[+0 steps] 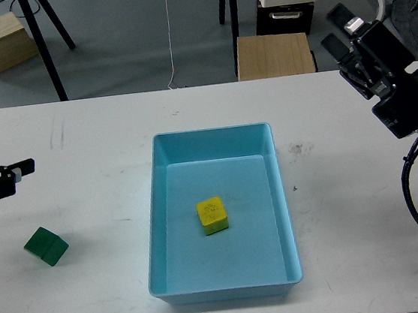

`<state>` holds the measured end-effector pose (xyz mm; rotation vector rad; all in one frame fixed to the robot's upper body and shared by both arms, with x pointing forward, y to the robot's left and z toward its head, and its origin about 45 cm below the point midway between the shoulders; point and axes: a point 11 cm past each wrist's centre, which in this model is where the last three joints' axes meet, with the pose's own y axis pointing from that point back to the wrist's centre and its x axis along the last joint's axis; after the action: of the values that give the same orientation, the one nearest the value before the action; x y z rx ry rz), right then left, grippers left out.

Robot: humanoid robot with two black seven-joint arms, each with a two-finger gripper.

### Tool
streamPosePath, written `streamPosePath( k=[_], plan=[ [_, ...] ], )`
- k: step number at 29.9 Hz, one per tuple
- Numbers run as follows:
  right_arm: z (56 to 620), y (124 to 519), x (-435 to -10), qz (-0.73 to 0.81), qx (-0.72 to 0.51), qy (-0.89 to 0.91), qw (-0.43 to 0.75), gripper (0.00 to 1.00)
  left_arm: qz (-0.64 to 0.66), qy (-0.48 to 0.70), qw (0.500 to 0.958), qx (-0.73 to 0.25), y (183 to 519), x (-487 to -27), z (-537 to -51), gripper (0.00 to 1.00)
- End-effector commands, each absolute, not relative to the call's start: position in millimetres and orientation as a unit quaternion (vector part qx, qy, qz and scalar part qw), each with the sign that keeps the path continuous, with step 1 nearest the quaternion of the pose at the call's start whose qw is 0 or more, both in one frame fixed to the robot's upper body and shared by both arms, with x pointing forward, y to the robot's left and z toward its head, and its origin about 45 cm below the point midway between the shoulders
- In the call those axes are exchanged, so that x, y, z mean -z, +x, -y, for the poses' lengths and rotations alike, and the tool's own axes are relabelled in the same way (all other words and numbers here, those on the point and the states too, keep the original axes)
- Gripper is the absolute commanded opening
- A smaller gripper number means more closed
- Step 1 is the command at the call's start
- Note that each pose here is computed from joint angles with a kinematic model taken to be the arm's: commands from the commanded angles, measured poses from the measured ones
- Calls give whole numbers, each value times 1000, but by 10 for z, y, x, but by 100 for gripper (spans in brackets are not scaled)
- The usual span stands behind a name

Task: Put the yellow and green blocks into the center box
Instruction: 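Move the left gripper to the green cube and close on it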

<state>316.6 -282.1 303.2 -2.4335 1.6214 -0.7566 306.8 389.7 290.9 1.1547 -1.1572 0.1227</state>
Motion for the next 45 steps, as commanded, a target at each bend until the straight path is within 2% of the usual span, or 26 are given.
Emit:
streamPosePath(
  k=[1,11,19,25,36,45],
  plan=[
    [3198,3026,-2936,-582,228,-778,58,98,521,545,657,16,2955,-2642,-3923,98],
    [3584,2670,-2579,-633,152,-756,65,98,450,563,690,66,2773,-2219,-3914,99],
    [3688,2609,-2446,-657,137,-739,52,98,426,568,703,42,2953,-1988,-3931,99],
    [3686,2609,-2400,-659,130,-739,50,98,391,580,712,61,2879,-1866,-3956,99],
    [3732,2596,-2415,-666,126,-732,60,98,389,568,724,49,3019,-1711,-3819,99],
    [3742,2591,-2404,-671,126,-728,59,98,378,576,723,51,2996,-1650,-3884,99]
  ],
)
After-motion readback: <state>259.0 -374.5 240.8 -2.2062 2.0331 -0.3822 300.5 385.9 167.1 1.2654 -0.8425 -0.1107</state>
